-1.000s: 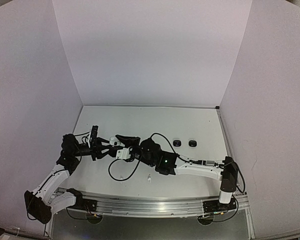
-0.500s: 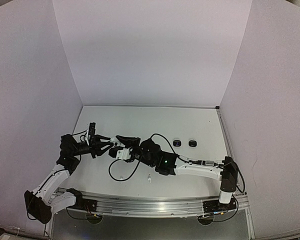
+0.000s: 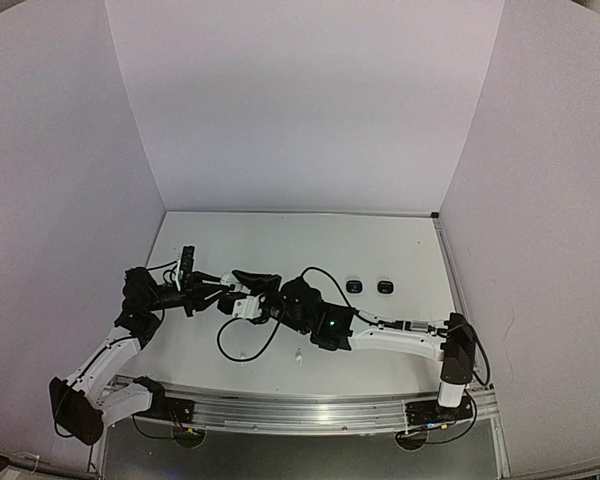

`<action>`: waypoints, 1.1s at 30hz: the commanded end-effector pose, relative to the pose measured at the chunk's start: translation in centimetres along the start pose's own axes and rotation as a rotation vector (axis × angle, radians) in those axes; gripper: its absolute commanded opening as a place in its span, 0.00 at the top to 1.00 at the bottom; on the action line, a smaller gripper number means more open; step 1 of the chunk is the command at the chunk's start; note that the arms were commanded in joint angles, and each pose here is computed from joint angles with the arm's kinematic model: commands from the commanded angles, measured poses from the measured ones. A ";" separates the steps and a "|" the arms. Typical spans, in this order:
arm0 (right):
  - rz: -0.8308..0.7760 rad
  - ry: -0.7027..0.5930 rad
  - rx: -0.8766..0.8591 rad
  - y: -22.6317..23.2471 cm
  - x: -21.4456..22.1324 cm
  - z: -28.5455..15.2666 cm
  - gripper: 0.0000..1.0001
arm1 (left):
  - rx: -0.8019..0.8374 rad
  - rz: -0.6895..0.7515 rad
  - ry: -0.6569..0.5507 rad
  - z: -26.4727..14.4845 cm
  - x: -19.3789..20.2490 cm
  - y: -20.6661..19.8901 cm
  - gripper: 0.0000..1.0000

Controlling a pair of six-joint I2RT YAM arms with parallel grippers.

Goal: Insert the wireless bluetooth earbuds into the charging case
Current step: Pass from the right arm to the left

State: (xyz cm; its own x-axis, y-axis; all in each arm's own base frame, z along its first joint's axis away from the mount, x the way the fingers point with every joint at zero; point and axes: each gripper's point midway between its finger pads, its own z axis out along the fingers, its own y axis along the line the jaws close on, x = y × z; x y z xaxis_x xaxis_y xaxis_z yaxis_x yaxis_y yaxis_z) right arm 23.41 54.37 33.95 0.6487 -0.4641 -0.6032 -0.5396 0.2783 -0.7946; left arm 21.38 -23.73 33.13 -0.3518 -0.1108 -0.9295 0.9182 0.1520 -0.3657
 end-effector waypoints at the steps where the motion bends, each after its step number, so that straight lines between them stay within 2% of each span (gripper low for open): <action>1: 0.036 -0.055 0.080 -3.2 -2.3 -0.7 1.00 | 0.026 0.039 -0.002 0.0 -1.1 -0.8 0.83; 5: 0.037 -0.054 0.071 -2.8 -2.2 -0.5 1.00 | 0.031 0.043 -0.009 0.0 -1.2 -0.8 1.00; 9: 0.047 -0.045 0.066 -2.4 -1.9 -0.3 0.98 | 0.027 0.044 -0.016 0.0 -1.2 -0.8 1.00; 11: 0.053 -0.029 0.075 -2.4 -1.5 -0.1 0.80 | 0.014 0.046 -0.021 -0.1 -1.1 -0.7 1.00; 12: 0.063 -0.017 0.084 -2.5 -1.3 0.0 0.67 | 0.008 0.050 -0.023 -0.1 -1.1 -0.6 1.00; 13: 0.075 -0.007 0.092 -2.7 -1.1 -0.1 0.51 | 0.001 0.061 -0.025 -0.2 -1.1 -0.5 1.00; 14: 0.088 0.006 0.098 -2.8 -0.8 -0.2 0.43 | -0.005 0.071 -0.024 -0.2 -1.1 -0.5 1.00; 18: 0.155 0.020 0.068 -2.5 -0.2 -1.4 0.31 | -0.025 0.164 0.000 -0.4 -0.7 -0.4 1.00; 21: 0.259 0.035 -0.040 -1.4 -0.1 -2.8 0.24 | -0.022 0.268 0.042 -0.4 0.0 -0.4 1.00; 25: 0.433 0.076 -0.248 0.9 0.2 -4.6 0.22 | 0.034 0.419 0.105 -0.4 1.1 -1.1 1.00; 29: 0.632 0.098 -0.427 2.6 0.3 -5.6 0.24 | 0.100 0.479 0.148 -0.5 2.2 -1.6 1.00; 33: 0.707 0.145 -0.459 3.6 0.9 -4.9 0.26 | 0.145 0.495 0.155 -0.4 2.4 -2.1 1.00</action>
State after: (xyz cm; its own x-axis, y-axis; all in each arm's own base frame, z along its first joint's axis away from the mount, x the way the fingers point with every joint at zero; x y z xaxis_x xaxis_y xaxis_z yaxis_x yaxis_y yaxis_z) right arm 20.94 50.99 30.81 0.2043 -0.4354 -0.8768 -0.9214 0.2170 -0.3224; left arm 19.74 -23.76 30.55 -0.0016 0.0867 -0.9962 0.9948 0.1019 0.0072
